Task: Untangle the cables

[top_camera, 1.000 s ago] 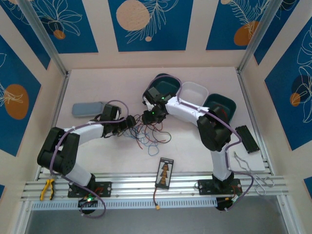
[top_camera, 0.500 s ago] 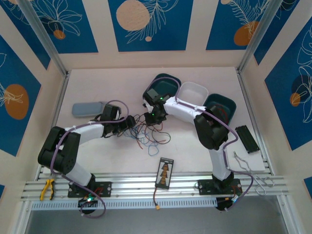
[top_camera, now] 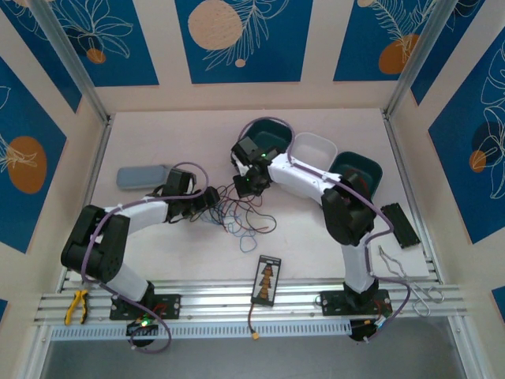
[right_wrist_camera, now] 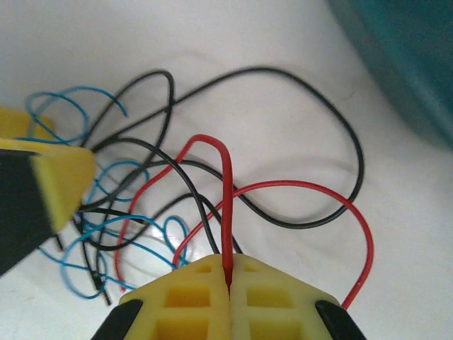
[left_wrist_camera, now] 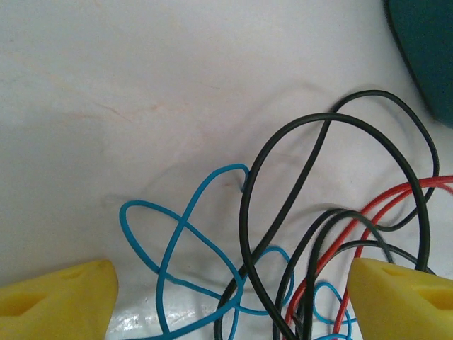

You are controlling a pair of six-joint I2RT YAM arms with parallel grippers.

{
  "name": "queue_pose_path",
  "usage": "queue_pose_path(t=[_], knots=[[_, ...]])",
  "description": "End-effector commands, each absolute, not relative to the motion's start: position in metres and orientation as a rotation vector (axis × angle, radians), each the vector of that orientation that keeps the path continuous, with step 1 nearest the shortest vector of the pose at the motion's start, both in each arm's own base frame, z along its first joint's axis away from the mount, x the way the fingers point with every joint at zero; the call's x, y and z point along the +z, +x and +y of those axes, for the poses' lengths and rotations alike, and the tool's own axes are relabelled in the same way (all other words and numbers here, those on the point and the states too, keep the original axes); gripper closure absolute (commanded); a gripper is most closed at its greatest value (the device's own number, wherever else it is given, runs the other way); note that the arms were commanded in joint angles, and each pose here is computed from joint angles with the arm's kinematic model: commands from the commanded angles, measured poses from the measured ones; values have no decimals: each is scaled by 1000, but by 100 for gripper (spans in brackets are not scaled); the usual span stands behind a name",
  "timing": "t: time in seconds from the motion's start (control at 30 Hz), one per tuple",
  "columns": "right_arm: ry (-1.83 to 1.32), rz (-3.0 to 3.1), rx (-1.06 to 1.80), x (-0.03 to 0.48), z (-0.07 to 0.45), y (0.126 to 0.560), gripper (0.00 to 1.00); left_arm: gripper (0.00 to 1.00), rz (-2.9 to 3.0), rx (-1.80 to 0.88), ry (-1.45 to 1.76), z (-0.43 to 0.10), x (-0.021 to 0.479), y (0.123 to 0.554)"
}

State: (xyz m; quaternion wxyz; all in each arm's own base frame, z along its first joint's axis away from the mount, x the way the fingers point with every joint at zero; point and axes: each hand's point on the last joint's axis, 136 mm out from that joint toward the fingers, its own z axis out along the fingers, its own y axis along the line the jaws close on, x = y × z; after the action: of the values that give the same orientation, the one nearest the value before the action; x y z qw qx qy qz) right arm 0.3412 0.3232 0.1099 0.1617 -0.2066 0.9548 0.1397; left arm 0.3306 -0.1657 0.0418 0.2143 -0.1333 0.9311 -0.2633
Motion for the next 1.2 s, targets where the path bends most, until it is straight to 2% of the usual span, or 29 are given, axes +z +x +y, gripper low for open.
queue_pose_path(t=[0.0,0.2,0.47,1.17], knots=[[-558,2626,412,148,321,341,100,14,2565,-730,-355,-165,46,328],[-533,2529,459,181,320,338,100,11,2519,-715,-343,-161,58,328],[-519,2412,511,223,318,333,100,0,2450,-661,-331,-148,77,325],[-593,2139,673,321,337,334,100,0,2217,-458,-246,-107,143,316]])
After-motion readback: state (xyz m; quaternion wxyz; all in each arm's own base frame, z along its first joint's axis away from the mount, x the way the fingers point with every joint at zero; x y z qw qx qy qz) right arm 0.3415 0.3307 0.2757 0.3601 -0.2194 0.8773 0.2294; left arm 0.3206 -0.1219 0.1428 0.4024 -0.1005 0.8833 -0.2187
